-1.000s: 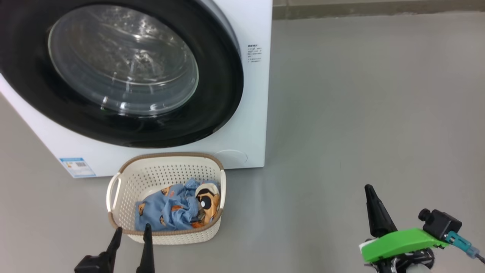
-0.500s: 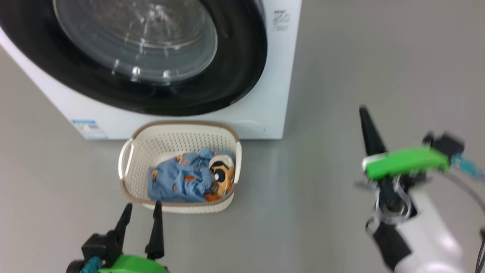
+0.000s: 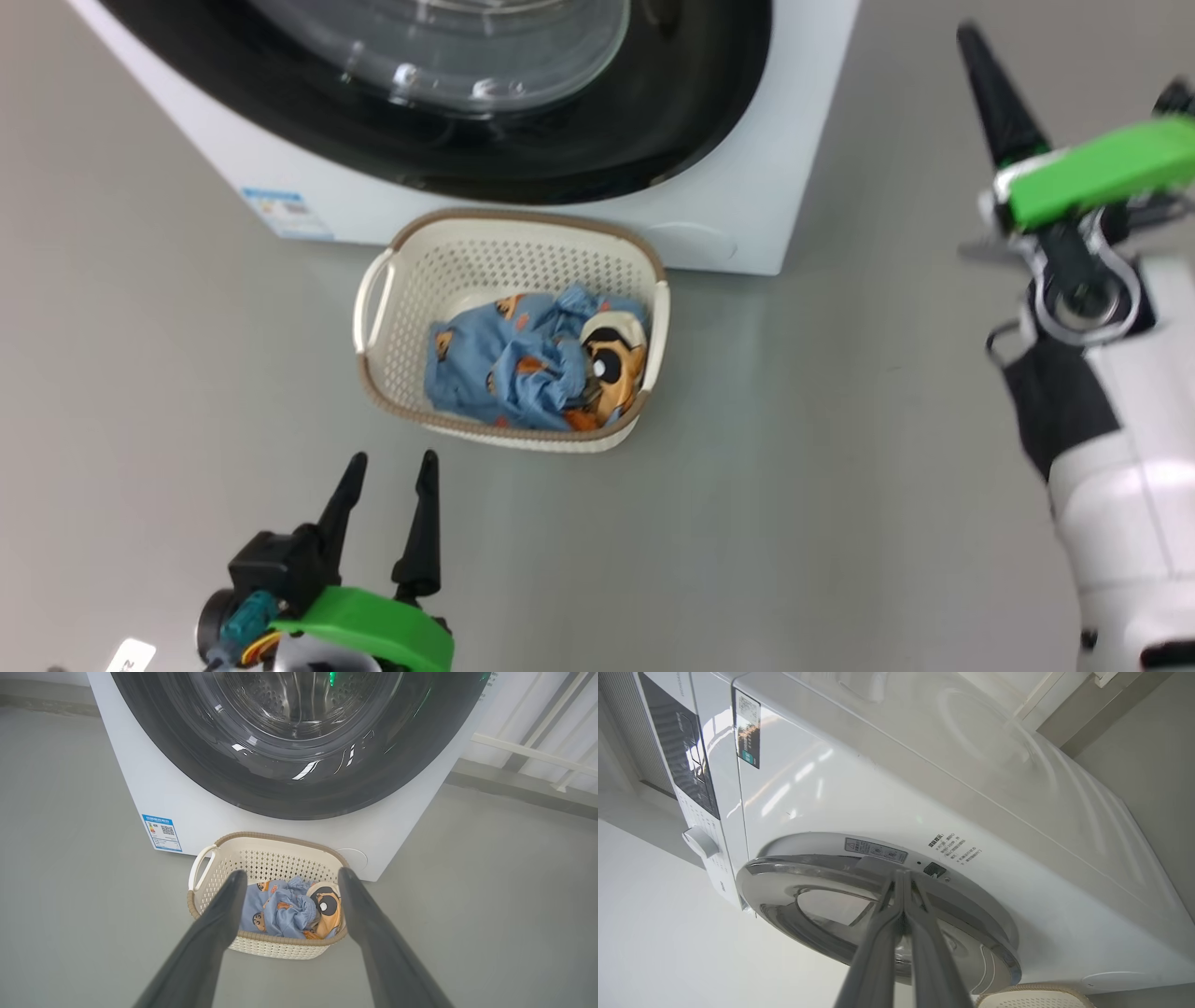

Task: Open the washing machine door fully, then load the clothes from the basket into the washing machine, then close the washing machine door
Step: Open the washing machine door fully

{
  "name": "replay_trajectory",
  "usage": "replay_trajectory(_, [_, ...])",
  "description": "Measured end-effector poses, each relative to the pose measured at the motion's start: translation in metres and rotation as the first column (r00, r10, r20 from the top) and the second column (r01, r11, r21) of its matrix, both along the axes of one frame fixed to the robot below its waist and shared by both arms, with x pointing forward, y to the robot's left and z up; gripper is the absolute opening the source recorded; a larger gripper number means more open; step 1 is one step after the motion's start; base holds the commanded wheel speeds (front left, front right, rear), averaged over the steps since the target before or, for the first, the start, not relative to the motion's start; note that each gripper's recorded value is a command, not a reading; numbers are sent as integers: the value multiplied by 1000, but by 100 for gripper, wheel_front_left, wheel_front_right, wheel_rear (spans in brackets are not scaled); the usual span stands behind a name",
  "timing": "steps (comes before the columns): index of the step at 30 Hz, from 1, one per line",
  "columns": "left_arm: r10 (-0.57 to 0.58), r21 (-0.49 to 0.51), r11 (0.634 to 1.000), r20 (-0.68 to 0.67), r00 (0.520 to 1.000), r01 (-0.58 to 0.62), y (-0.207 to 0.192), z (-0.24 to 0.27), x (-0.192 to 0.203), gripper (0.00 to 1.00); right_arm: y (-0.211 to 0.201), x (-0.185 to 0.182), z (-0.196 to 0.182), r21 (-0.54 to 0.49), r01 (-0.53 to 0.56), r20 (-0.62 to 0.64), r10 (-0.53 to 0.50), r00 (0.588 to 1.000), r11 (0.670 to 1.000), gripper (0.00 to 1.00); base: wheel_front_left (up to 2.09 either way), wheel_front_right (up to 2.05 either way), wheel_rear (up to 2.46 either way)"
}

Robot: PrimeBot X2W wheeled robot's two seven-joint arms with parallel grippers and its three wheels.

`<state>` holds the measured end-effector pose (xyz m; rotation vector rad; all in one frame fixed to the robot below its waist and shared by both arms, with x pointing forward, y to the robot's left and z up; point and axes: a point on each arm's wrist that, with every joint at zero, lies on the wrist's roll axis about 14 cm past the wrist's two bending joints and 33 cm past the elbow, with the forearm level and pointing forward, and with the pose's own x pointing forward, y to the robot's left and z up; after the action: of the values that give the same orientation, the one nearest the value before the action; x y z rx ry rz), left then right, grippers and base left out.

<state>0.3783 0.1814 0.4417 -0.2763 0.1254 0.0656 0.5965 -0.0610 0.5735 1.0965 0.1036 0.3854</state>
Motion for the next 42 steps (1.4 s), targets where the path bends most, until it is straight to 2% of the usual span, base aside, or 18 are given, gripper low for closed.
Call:
replay_trajectory(12, [10,-11,1000,-34,999,-10,2,-11,7,100,30,53,22,45,-103,-9,103,995,994,0,0,0,0])
replay_trajectory(17, [26,-11,1000,-59,998,-27,7,-19,7,100,42,68,19,42,-152,-37,153,988,988,0,0,0,0])
replay_trajectory(28, [48,-14,999,-93,995,-49,13,-28,4,100,79,83,1,116,-275,-128,289,949,954,0,0,0,0])
replay_trajectory(42, [73,-11,997,-116,991,-75,19,-35,6,100,105,95,-19,221,-334,-224,381,897,916,0,0,0,0])
